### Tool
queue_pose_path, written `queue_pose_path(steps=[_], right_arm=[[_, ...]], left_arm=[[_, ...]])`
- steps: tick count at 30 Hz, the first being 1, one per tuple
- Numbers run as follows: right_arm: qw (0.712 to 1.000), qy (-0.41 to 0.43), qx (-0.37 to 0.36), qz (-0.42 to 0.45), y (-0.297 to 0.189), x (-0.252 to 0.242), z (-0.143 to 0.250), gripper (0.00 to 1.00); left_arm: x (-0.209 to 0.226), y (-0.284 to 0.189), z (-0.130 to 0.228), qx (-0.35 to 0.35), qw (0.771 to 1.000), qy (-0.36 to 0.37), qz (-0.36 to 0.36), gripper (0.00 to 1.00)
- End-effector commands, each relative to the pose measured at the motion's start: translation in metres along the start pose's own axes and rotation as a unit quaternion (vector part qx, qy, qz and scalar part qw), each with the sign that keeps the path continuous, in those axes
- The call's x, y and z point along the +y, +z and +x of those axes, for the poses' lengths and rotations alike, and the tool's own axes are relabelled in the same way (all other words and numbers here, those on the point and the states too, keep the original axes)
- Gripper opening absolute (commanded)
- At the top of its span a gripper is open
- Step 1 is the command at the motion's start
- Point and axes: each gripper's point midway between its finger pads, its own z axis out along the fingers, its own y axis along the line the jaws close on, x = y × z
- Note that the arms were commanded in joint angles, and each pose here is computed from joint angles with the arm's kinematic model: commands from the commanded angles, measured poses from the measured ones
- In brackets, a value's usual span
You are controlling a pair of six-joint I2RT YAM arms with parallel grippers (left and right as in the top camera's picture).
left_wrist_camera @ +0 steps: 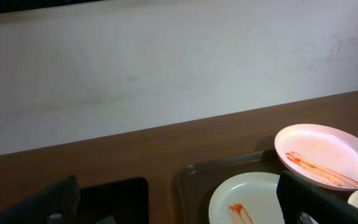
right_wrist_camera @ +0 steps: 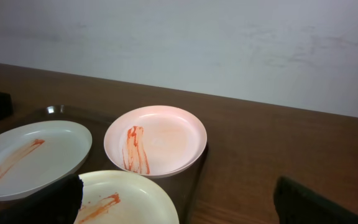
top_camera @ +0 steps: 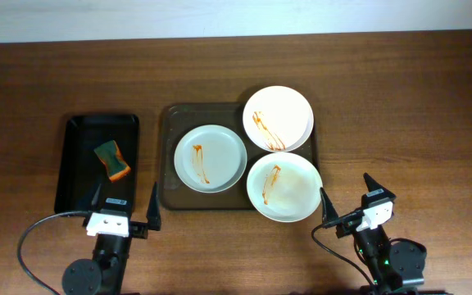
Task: Clean dirty plates on tray and stack at the side
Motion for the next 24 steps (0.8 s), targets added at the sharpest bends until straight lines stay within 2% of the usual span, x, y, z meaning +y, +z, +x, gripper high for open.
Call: queue_pose_path(steps=[1,7,12,16,21,24], right_arm=[[1.0,0.001,0.002,0.008,0.0,-0.003,0.003,0.98],[1.0,0.001,0.002,0.008,0.0,-0.003,0.003,0.99],[1.0,0.001,0.002,0.008,0.0,-0.003,0.003,0.98],[1.0,0.001,0.002,0.008,0.0,-0.003,0.003,0.98],[1.0,0.0,0.002,0.008,0.0,-0.003,0.003,0.98],[0.997,-0.017,0.012,0.074,-0.002,-0.025,0.007,0.98]], left_arm=[[-0.003,-0.002,-0.011,-0.009,1.0,-0.004,0.009,1.0],[-0.005,-0.001,-0.012,0.006,1.0,-0.007,0.016,0.99],[-0.003,0.022,-0.017,0.126,0.991,-0.031,0.037,0.99],[-0.01,0.043,-0.028,0.195,0.976,-0.054,0.08,0.99],[-0.027,0.039,-0.015,0.229,0.962,-0.074,0.126,0.99],[-0.029,0.036,-0.009,0.243,0.958,-0.079,0.128,0.99]])
